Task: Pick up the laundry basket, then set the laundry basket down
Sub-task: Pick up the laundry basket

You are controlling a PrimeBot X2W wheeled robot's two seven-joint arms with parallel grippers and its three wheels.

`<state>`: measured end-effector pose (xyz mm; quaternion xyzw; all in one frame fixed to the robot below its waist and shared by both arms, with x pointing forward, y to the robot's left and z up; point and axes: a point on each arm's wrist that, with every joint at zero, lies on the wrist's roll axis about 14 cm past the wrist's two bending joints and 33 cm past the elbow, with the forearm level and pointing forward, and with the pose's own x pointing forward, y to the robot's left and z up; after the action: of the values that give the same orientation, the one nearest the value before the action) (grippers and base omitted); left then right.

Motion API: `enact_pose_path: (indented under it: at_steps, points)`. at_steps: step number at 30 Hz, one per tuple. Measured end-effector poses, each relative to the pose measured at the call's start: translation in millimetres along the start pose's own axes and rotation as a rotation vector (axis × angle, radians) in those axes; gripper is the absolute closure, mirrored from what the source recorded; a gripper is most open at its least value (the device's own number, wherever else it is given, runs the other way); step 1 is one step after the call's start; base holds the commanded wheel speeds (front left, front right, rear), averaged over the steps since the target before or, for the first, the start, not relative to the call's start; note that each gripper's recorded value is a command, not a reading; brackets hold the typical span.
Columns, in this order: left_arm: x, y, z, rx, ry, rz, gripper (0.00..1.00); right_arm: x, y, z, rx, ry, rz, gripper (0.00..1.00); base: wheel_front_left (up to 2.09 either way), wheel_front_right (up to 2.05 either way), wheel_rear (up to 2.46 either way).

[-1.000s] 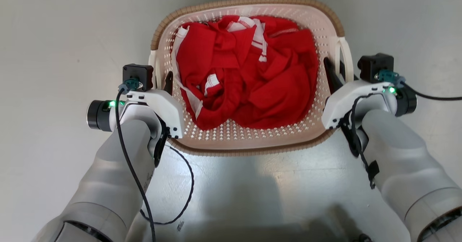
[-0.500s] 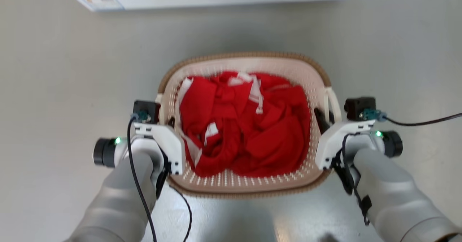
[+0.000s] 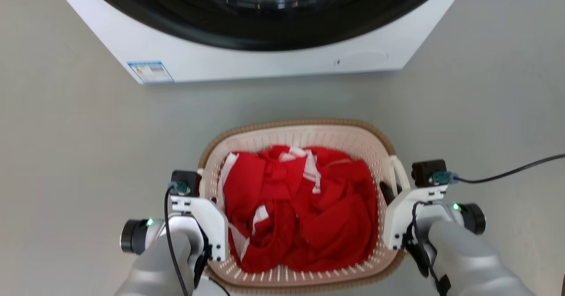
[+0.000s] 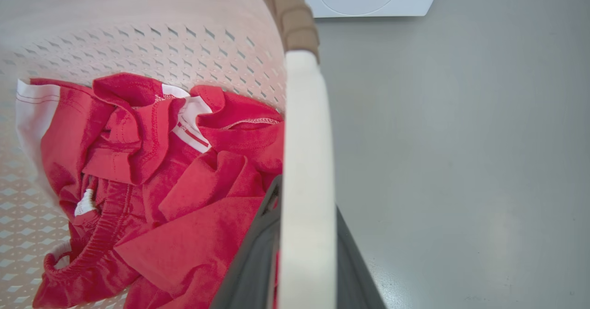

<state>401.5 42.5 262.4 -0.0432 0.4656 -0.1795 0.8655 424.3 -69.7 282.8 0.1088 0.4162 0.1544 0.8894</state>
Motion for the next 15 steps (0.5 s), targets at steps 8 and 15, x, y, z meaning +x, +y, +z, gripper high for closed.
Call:
enact_pose_path:
  at_steps: [8, 15]
  points:
    - [-31, -7, -3, 0.017, -0.023, 0.02, 1.0, -29, 17, 2, -0.014, -0.025, 0.017, 1.0, 0.0, 0.0, 0.0]
    - [-51, -13, -3, 0.026, -0.049, 0.031, 1.0, -49, 28, 4, -0.036, -0.049, 0.027, 1.0, 0.0, 0.0, 0.0]
